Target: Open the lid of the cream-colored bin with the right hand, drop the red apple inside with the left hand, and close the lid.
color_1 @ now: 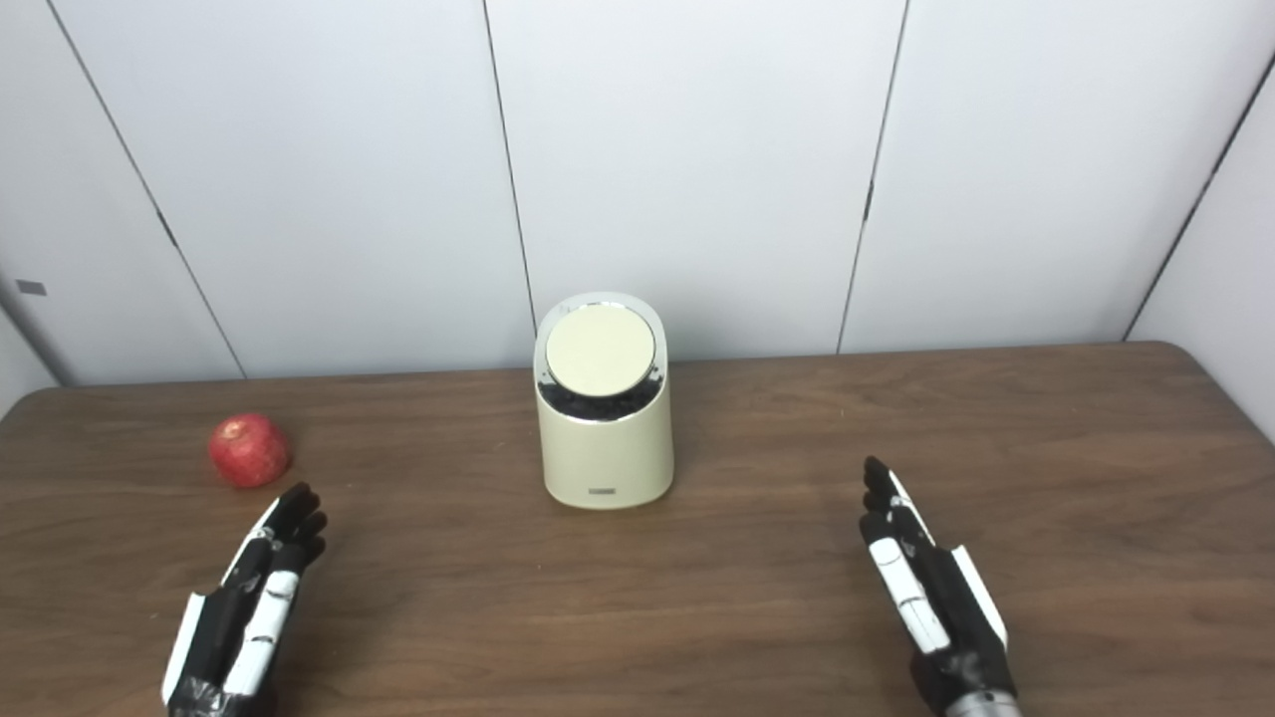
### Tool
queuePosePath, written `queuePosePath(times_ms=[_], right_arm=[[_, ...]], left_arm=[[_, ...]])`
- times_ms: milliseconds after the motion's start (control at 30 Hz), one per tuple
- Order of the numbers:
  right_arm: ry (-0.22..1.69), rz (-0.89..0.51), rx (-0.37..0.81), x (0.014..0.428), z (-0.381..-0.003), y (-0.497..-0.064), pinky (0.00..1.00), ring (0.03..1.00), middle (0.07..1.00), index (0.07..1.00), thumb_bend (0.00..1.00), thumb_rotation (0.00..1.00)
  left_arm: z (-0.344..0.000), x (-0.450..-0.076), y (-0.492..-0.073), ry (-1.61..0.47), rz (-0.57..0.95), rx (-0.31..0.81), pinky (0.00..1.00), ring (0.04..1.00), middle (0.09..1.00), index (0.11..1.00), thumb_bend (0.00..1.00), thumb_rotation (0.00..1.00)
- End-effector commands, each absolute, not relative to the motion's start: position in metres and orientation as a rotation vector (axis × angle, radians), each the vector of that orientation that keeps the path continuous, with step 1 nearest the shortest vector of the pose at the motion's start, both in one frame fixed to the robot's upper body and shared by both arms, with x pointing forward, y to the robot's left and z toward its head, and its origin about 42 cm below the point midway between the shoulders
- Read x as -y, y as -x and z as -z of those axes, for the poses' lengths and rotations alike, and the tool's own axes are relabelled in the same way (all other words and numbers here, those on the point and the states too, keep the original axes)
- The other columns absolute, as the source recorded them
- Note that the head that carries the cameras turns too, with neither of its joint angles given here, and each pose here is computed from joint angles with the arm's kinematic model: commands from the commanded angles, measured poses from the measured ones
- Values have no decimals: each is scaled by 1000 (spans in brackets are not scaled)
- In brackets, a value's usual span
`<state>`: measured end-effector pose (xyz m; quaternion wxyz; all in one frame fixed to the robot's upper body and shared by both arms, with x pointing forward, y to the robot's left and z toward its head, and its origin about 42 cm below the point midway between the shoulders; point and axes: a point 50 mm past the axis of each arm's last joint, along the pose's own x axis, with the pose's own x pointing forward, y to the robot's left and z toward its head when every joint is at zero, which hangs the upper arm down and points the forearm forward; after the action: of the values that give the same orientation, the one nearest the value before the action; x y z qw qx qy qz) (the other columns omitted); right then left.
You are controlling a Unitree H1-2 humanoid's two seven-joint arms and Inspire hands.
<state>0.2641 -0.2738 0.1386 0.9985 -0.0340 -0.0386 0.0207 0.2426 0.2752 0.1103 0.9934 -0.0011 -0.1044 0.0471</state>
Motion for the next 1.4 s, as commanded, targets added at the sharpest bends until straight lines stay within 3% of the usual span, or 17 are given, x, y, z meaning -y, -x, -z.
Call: queuePosePath(times_ms=[0, 200, 567, 900, 1133, 1367], right_arm=[[77, -52, 158, 277, -151, -269, 1000, 1000, 1000, 987, 578, 793], [138, -55, 179, 274, -160, -277, 992, 994, 988, 980, 636, 751], [217, -45, 249, 254, -190, -319, 833, 941, 951, 951, 686, 668], [363, -52, 320, 218, -226, -366, 862, 904, 926, 934, 744, 690], [431, -86, 369, 188, -251, -404, 826, 900, 920, 924, 780, 539], [514, -88, 361, 164, -264, -435, 771, 899, 922, 928, 863, 467]], left_arm=[[-85, -271, -228, 21, -112, 143, 930, 925, 928, 926, 528, 667], [-81, -269, -225, 32, -109, 143, 944, 929, 927, 924, 484, 604], [-77, -264, -222, 17, -104, 133, 940, 934, 936, 934, 432, 587], [-75, -255, -219, 30, -102, 123, 922, 927, 932, 930, 398, 559], [-72, -248, -218, 35, -102, 112, 893, 920, 923, 928, 388, 542], [-71, -241, -217, 48, -104, 102, 895, 913, 922, 930, 388, 507]])
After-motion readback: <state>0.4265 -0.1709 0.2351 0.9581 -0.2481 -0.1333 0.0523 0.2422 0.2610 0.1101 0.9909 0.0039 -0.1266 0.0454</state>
